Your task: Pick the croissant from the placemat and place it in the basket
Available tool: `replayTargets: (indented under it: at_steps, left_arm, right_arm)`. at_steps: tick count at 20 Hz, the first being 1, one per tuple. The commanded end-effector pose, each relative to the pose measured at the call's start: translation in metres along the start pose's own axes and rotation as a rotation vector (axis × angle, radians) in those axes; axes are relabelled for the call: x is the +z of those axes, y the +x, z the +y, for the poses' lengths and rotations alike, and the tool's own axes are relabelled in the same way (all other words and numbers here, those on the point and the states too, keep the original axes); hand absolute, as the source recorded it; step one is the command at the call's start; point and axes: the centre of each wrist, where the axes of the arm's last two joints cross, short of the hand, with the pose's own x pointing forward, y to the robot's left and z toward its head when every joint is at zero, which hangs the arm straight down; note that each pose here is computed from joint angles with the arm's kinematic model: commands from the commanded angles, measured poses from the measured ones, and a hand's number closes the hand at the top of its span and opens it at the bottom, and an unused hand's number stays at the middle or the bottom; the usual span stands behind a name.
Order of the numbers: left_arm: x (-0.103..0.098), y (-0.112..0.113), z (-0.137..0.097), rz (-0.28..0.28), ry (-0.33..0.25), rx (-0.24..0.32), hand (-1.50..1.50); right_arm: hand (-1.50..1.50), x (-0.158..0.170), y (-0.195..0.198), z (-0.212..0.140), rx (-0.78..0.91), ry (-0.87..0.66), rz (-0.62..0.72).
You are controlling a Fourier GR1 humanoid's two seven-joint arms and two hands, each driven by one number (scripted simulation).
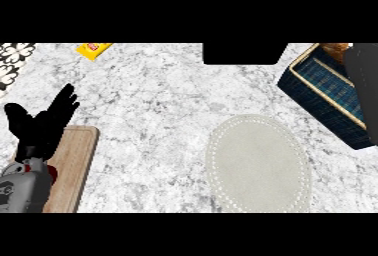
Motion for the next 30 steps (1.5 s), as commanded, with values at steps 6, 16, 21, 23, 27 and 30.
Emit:
replayTargets:
  at_steps: [6,16,21,23,27,30]
  left_arm:
    - [0.003,0.01,0.002,-0.011,-0.016,0.003,0.0]
    - [0.013,0.005,0.004,0.004,0.021,-0.001,0.0]
    - [0.016,-0.003,0.029,0.009,0.04,-0.001,0.0]
    - [0.02,-0.021,0.025,0.034,0.065,-0.02,0.0]
    - [0.014,-0.007,0.017,0.023,0.044,-0.005,0.0]
    - [0.011,-0.008,0.005,0.022,0.054,0.021,0.0]
  right_arm:
    - [-1.5,-0.012,-0.024,0.004,-0.064,-0.001,-0.009]
    - [-1.5,-0.055,-0.049,-0.051,-0.402,-0.243,0.191]
    - [-1.5,-0.05,-0.076,-0.096,-0.496,-0.249,0.183]
    - [-1.5,-0.039,-0.104,-0.108,-0.467,-0.196,0.2]
    - [-1.5,-0.017,-0.133,-0.141,-0.432,-0.077,0.204]
    - [-1.5,-0.014,-0.148,-0.183,-0.416,-0.032,0.177]
